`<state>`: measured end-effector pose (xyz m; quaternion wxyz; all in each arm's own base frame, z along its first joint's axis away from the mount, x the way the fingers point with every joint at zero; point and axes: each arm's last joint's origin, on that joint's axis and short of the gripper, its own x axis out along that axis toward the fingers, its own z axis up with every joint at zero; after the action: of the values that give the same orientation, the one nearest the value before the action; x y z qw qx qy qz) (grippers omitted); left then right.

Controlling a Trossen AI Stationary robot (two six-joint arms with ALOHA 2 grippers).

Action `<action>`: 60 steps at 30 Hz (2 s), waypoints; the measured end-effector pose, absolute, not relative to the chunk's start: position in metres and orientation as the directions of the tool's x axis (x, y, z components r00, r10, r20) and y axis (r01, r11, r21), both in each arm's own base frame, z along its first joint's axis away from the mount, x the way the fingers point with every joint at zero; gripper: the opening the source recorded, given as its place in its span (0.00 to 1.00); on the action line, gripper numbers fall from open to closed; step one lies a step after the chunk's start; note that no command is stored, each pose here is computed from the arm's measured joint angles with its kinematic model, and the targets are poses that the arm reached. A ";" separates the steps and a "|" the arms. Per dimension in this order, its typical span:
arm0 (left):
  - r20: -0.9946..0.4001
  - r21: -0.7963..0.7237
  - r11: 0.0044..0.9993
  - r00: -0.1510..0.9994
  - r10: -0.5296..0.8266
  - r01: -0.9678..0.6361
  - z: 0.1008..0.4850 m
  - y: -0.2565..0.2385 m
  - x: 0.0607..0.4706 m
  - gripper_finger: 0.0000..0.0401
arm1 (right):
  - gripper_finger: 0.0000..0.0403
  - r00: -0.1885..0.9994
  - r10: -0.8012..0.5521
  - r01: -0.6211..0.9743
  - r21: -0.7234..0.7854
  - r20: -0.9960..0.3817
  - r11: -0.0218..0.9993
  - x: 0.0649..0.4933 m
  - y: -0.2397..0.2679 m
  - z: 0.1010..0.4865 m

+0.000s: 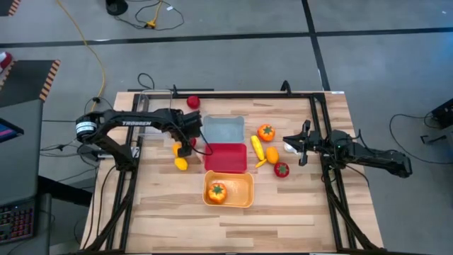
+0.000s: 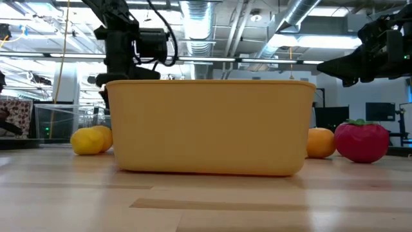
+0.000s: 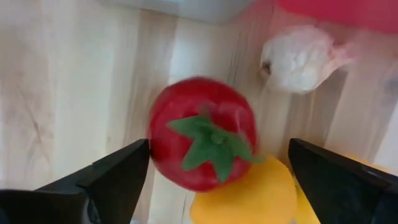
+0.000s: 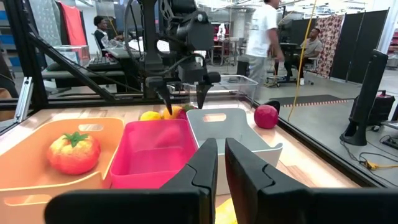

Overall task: Sort produce into baskets
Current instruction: Put the bottom left red tomato into the yellow bin

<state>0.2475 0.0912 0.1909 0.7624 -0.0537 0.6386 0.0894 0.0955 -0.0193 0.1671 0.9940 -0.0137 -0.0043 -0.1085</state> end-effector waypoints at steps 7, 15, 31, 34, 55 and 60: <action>-0.972 0.062 0.985 0.213 0.097 -0.162 0.177 0.091 0.247 0.92 | 0.15 0.976 -0.216 0.216 -0.026 0.011 0.976 0.096 -0.019 0.167; -0.969 0.079 0.983 0.218 0.114 -0.165 0.174 0.092 0.246 0.81 | 0.15 0.976 -0.215 0.216 -0.026 0.011 0.976 0.096 -0.019 0.167; -0.975 0.082 0.981 0.188 0.114 -0.174 0.191 0.093 0.250 0.62 | 0.15 0.976 -0.216 0.216 -0.026 0.011 0.976 0.096 -0.019 0.167; -0.980 0.086 0.984 0.164 0.112 -0.158 0.210 0.093 0.254 0.62 | 0.15 0.976 -0.216 0.216 -0.026 0.011 0.976 0.096 -0.019 0.167; -0.778 -0.148 0.989 0.614 -0.132 0.024 0.286 -0.025 0.319 0.63 | 0.15 0.976 -0.216 0.216 -0.026 0.011 0.976 0.096 -0.019 0.167; -0.769 -0.147 0.989 0.625 -0.134 0.031 0.282 -0.052 0.321 0.63 | 0.15 0.976 -0.216 0.216 -0.026 0.011 0.976 0.096 -0.019 0.167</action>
<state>0.3213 -0.0522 0.2822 0.8994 -0.0596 0.4306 -0.0458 0.0955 -0.0193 0.1671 0.9940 -0.0137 -0.0043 -0.1086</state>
